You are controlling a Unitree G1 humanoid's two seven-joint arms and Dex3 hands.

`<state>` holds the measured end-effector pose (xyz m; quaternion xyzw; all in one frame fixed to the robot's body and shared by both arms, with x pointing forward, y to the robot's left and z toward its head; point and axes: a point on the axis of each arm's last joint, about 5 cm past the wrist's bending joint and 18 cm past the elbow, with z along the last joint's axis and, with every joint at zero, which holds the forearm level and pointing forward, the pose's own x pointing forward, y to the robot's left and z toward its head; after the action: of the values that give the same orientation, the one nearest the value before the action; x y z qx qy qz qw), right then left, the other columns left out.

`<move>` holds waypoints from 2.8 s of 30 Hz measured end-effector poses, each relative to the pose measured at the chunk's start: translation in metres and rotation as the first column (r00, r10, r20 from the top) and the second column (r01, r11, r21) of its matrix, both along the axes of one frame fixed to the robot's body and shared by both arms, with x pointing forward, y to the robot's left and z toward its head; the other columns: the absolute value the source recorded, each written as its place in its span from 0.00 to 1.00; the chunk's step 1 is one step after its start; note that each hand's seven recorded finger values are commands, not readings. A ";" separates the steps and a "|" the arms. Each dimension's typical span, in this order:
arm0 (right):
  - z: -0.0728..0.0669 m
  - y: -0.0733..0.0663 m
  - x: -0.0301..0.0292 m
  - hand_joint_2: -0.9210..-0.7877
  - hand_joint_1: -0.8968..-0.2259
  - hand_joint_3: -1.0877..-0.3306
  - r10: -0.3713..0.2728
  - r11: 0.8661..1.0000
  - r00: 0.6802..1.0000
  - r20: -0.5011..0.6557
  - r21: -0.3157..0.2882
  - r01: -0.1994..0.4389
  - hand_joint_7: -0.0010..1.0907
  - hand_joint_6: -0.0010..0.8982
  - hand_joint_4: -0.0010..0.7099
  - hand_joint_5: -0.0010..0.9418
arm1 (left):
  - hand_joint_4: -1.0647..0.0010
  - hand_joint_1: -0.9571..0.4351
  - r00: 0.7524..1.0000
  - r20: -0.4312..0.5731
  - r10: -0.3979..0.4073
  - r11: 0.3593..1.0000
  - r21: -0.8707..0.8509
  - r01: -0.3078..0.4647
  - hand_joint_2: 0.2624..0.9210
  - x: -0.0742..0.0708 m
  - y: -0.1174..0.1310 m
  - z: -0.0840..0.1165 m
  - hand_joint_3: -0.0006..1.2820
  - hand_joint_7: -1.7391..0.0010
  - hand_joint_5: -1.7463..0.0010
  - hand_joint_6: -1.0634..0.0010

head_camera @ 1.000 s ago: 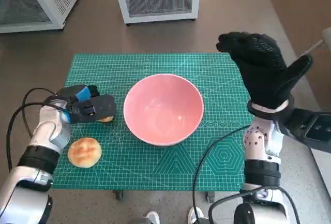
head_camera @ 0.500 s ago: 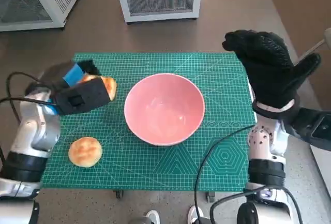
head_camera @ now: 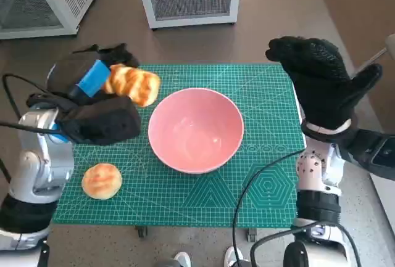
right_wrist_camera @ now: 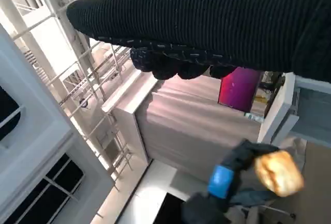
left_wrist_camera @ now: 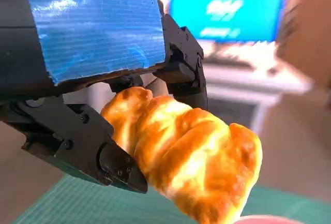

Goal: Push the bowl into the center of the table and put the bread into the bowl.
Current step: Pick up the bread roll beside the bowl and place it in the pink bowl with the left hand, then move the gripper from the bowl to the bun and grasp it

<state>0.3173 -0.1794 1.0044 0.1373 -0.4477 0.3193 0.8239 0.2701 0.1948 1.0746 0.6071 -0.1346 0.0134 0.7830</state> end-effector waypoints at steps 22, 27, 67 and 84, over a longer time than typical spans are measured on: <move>0.001 -0.001 -0.0017 0.00 0.50 0.51 0.001 1.000 1.000 0.001 -0.006 -0.001 0.02 0.44 0.35 0.00 | 0.36 0.69 0.968 -0.045 -0.245 0.967 0.055 0.247 1.00 0.005 -0.047 -0.025 0.09 0.28 0.33 0.49; 0.001 -0.002 -0.0022 0.00 0.50 0.51 -0.002 1.000 1.000 -0.002 -0.005 0.002 0.02 0.44 0.35 0.00 | 0.76 0.69 0.958 -0.172 -0.231 0.971 0.021 0.238 0.83 0.006 -0.046 -0.025 0.05 0.79 0.83 0.73; -0.001 -0.003 -0.0060 0.00 0.47 0.52 -0.007 1.000 1.000 -0.002 -0.015 0.007 0.01 0.43 0.33 0.00 | 1.00 0.60 0.939 -0.282 -0.196 0.967 -0.216 0.137 0.74 -0.101 0.025 0.038 0.00 1.00 1.00 0.85; -0.001 -0.004 -0.0060 0.00 0.47 0.54 -0.003 1.000 1.000 -0.011 -0.020 0.003 0.01 0.42 0.32 0.00 | 0.97 0.60 0.916 -0.399 -0.031 0.991 -0.129 -0.023 0.69 -0.153 0.043 0.036 0.00 0.99 0.99 0.80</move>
<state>0.3113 -0.1833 1.0033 0.1301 -0.4401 0.3218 0.8281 0.1174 0.2381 1.1109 0.5442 0.0283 -0.1040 0.8320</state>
